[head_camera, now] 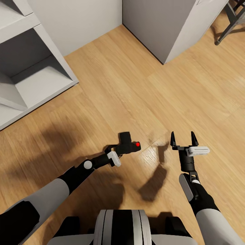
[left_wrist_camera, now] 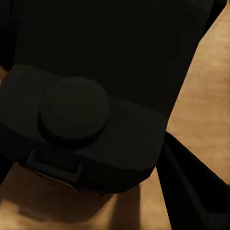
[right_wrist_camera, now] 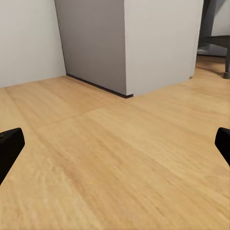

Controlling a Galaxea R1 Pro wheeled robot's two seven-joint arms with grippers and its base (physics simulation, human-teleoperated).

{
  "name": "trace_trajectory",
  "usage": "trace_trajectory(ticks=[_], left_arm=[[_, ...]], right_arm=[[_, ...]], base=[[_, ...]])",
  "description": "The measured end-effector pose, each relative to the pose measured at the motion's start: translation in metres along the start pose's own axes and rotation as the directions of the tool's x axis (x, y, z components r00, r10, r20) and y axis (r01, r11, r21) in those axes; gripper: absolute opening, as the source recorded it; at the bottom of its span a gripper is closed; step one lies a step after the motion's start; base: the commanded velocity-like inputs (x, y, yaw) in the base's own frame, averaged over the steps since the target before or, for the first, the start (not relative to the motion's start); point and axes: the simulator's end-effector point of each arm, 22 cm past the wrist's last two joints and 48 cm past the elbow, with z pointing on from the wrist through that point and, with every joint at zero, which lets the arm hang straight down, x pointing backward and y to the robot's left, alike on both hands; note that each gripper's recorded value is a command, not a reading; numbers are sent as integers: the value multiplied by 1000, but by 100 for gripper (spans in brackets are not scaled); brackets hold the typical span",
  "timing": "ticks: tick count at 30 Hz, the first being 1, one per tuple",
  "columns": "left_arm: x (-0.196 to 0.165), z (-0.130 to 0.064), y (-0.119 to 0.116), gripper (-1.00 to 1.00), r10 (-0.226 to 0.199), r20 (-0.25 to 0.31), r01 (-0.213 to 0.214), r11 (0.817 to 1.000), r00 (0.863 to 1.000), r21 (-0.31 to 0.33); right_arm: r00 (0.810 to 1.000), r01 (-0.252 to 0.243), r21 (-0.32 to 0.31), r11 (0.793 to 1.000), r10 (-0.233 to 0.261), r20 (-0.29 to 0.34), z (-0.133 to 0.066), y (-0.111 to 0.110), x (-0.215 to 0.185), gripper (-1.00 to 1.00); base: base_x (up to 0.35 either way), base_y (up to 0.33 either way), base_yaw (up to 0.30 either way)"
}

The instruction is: Attach the digital camera to the camera tripod in the bedroom.

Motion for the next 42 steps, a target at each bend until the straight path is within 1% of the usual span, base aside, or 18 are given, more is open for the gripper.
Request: trace_trajectory(ticks=[24, 42], left_arm=[[0, -1, 2, -100, -1, 1, 1, 1000, 1000, -5], [-18, -5, 11, -100, 21, 20, -20, 1000, 1000, -21]], right_arm=[[1000, -1, 0, 1000, 1, -17, -4, 0, 5, 100], [1000, 0, 1, 1000, 0, 12, 4, 0, -11, 100]], base=[[0, 0, 0], [0, 0, 0]])
